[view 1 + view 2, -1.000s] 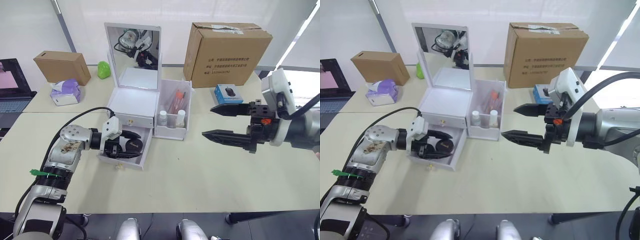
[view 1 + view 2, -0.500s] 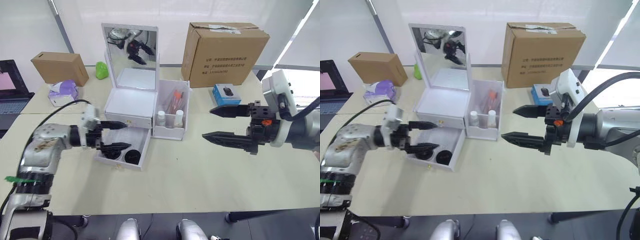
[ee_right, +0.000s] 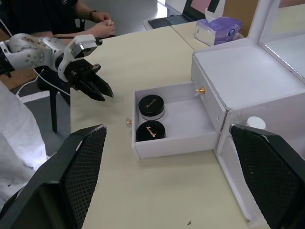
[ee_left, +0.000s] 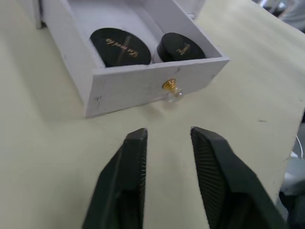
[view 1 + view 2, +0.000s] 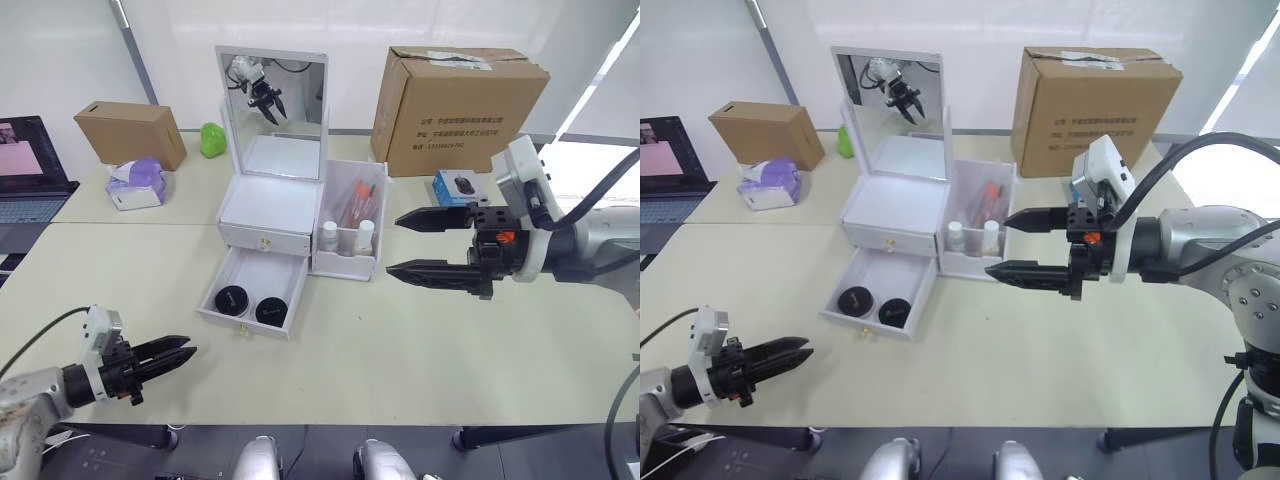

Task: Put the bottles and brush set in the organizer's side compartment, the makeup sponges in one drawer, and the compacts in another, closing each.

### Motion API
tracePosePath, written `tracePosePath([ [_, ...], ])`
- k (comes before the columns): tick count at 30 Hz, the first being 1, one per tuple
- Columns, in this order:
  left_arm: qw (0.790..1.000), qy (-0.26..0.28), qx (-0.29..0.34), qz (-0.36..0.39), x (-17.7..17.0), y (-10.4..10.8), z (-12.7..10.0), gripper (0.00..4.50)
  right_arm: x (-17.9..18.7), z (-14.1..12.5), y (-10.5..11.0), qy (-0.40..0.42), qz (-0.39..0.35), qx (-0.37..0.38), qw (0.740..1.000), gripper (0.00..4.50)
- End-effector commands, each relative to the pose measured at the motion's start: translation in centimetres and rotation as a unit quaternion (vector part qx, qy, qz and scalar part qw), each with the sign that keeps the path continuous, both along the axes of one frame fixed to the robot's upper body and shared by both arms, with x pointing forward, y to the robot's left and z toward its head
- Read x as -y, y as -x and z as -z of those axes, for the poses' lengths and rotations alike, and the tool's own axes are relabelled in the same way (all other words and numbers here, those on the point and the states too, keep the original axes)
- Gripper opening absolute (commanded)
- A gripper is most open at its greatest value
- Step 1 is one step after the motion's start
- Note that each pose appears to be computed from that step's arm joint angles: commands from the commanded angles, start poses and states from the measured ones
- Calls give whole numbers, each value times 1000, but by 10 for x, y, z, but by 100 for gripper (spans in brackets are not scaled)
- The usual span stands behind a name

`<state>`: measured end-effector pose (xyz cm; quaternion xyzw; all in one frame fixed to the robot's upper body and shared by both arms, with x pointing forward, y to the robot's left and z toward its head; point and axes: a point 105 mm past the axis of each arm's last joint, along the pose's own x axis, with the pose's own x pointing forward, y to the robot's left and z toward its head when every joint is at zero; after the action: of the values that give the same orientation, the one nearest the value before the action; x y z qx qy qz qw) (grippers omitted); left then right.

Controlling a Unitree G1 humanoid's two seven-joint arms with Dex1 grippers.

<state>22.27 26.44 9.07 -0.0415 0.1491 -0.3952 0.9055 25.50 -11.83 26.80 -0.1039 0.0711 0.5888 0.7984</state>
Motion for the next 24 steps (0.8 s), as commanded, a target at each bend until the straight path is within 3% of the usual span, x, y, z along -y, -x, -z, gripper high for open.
tracePosePath([
  [1,999,-8,40,-5,10,-7,-5,35,-1,-10,2,-2,-6,22,1000,450],
  [2,999,-8,46,-11,10,-8,-3,1,-1,-10,2,-1,-6,23,1000,450],
  [8,997,10,70,-40,37,-23,14,1,2,-14,5,4,6,27,1000,450],
  [24,989,22,136,-46,73,-88,-2,1,8,-19,11,9,32,28,999,450],
])
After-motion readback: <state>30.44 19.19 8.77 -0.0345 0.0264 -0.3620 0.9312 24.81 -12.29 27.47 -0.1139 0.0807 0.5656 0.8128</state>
